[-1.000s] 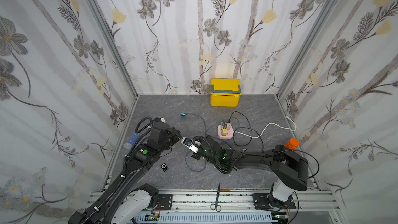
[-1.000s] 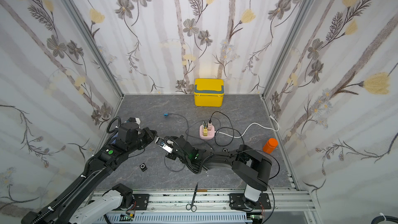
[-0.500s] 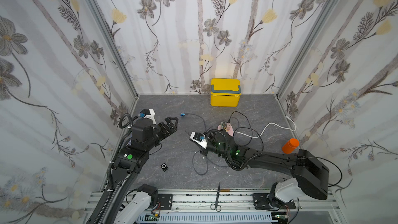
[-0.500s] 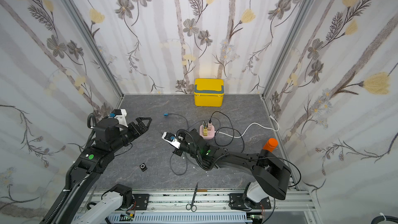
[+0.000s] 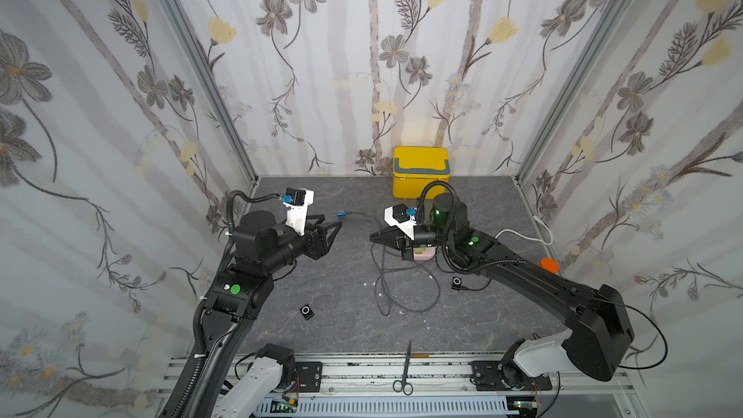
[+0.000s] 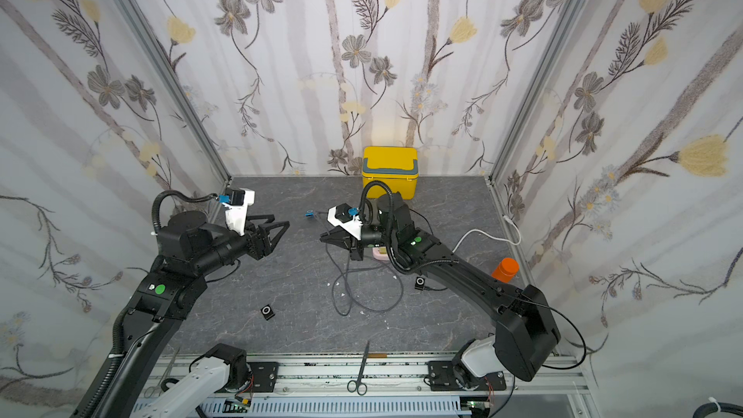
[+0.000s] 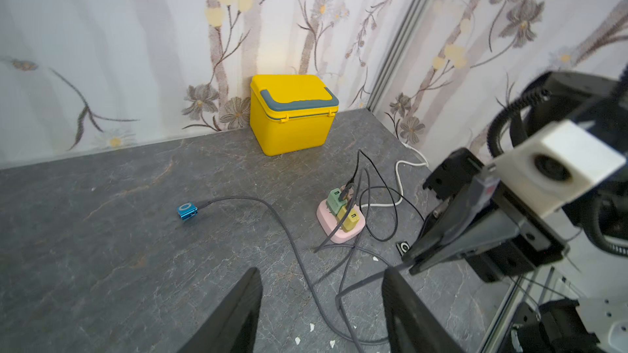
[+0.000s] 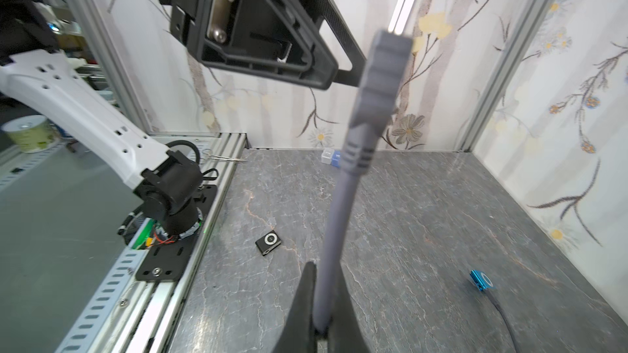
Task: Charge mp3
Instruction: Pick up the charging cable from the center of the board.
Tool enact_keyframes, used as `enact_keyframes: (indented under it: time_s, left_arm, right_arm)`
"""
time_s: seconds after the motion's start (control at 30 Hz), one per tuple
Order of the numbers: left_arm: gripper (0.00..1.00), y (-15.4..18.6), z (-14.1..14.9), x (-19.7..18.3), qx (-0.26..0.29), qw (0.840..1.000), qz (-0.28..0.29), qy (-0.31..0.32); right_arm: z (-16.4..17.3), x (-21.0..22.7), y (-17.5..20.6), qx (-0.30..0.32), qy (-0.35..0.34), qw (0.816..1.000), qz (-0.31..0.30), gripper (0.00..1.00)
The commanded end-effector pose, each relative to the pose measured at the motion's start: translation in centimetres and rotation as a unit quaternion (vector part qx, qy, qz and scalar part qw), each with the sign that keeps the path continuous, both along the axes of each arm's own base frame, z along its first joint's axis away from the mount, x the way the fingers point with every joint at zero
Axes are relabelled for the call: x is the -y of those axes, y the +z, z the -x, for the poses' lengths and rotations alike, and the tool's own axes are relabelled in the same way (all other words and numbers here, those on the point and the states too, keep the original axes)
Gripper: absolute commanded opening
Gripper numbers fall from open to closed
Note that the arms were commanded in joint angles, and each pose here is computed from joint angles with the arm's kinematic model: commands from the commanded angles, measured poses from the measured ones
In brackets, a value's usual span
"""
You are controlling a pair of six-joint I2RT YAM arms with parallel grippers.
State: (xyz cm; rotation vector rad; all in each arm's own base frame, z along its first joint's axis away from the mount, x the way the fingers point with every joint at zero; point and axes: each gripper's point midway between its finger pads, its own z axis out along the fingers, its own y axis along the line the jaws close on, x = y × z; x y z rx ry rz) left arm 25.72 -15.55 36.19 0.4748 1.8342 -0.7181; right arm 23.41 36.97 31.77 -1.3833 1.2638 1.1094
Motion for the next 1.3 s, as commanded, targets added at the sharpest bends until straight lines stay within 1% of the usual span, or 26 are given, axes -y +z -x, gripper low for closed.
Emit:
enact_keyframes:
  time_s: [0.0, 0.1, 0.17, 0.23, 0.37, 0.43, 0.53, 0.6, 0.93, 0.97, 1.17, 1.27]
  left_arm:
    - [0.6, 0.9, 1.1, 2.2, 0.035, 0.994, -0.035, -0.101]
    - [0.58, 2.1, 1.4, 3.8, 0.037, 0.985, -0.034, -0.168]
    - [0.56, 3.3, 2.3, 4.9, 0.045, 0.972, -0.033, -0.227]
    - [0.53, 3.7, 2.5, 5.6, 0.045, 0.961, -0.032, -0.269]
    - [0.51, 3.4, 1.6, 6.5, 0.032, 0.95, -0.036, -0.308]
    - [0.5, 3.3, 1.7, 6.6, 0.032, 0.947, -0.039, -0.316]
    - [0.49, 2.1, 0.8, 6.8, 0.017, 0.947, -0.042, -0.319]
    - [0.46, 2.0, 0.7, 7.0, 0.015, 0.944, -0.038, -0.326]
    - [0.42, 1.2, -0.1, 8.3, 0.0, 0.937, -0.031, -0.348]
    - [0.41, 1.2, -0.1, 8.4, 0.0, 0.936, -0.032, -0.35]
    - [0.41, 1.3, 0.1, 8.9, 0.002, 0.931, -0.027, -0.365]
    - [0.36, 1.2, 0.3, 9.0, -0.002, 0.93, -0.028, -0.367]
  right_arm:
    - [2.2, 1.4, -0.5, -0.048, 0.091, 0.994, 0.019, 0.0]
    - [1.7, 1.9, -0.7, -0.044, 0.097, 0.994, 0.033, 0.0]
    - [1.4, 2.1, -1.1, -0.048, 0.101, 0.993, 0.039, 0.0]
    - [1.1, 2.2, -1.4, -0.053, 0.105, 0.992, 0.044, 0.0]
    - [1.0, 2.2, -1.9, -0.068, 0.115, 0.99, 0.054, 0.0]
    - [0.9, 2.1, -2.0, -0.068, 0.114, 0.99, 0.057, 0.0]
    - [0.8, 2.2, -2.2, -0.066, 0.11, 0.99, 0.06, 0.0]
    - [0.7, 2.1, -2.0, -0.062, 0.108, 0.99, 0.059, 0.0]
    - [0.1, 1.7, -0.8, -0.06, 0.103, 0.992, 0.045, 0.0]
    - [-0.3, 1.3, -1.8, -0.074, 0.103, 0.991, 0.052, 0.0]
    - [-0.4, 0.8, -2.4, -0.082, 0.102, 0.99, 0.06, 0.0]
    - [-0.5, 0.6, -2.6, -0.081, 0.099, 0.99, 0.065, 0.0]
